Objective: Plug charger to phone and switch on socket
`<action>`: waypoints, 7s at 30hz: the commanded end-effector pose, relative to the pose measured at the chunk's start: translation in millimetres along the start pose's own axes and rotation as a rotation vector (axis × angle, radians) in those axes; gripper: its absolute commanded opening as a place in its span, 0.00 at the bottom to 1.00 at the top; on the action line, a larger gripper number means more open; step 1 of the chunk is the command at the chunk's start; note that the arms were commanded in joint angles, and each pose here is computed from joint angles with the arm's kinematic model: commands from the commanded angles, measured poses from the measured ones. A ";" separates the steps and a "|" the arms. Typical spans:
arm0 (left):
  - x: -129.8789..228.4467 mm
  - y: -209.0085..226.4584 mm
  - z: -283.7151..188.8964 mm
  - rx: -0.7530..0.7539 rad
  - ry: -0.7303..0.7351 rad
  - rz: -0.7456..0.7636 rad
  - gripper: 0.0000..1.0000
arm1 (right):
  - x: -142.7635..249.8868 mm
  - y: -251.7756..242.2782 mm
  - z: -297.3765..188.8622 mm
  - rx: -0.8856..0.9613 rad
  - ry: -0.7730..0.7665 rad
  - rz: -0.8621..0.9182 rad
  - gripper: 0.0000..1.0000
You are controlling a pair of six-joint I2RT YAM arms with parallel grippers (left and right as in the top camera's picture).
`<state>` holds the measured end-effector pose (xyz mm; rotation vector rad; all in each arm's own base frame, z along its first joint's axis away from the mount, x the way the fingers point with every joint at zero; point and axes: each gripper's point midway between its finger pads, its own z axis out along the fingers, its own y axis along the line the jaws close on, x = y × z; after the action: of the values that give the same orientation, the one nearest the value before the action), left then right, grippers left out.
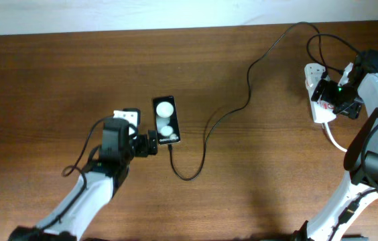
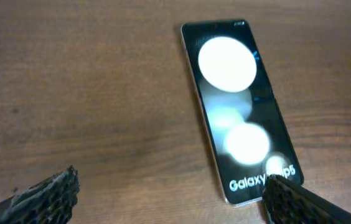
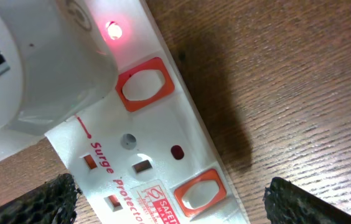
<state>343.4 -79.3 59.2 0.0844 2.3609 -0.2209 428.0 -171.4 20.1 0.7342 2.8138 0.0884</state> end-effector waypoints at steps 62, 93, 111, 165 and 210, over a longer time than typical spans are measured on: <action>2.1 46.6 -148.5 -0.135 -0.717 0.051 0.99 | 6.5 -4.3 6.8 0.030 0.020 -0.002 0.99; 2.1 46.6 -148.5 -0.135 -0.716 0.051 0.99 | 6.5 -4.3 6.8 0.030 0.020 -0.002 0.99; 2.1 46.6 -148.5 -0.135 -0.716 0.051 0.99 | 6.4 -4.3 6.8 0.030 0.019 -0.002 0.99; 2.1 46.6 -148.5 -0.135 -0.716 0.051 0.99 | 6.5 -4.3 6.8 0.030 0.020 -0.002 0.99; 2.1 46.6 -148.5 -0.135 -0.716 0.051 0.99 | -5.0 -0.5 -20.0 0.023 -0.045 -0.007 0.99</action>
<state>246.1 -9.1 156.9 -0.0040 1.6512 -0.0724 427.9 -171.1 19.9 0.7334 2.8146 0.0876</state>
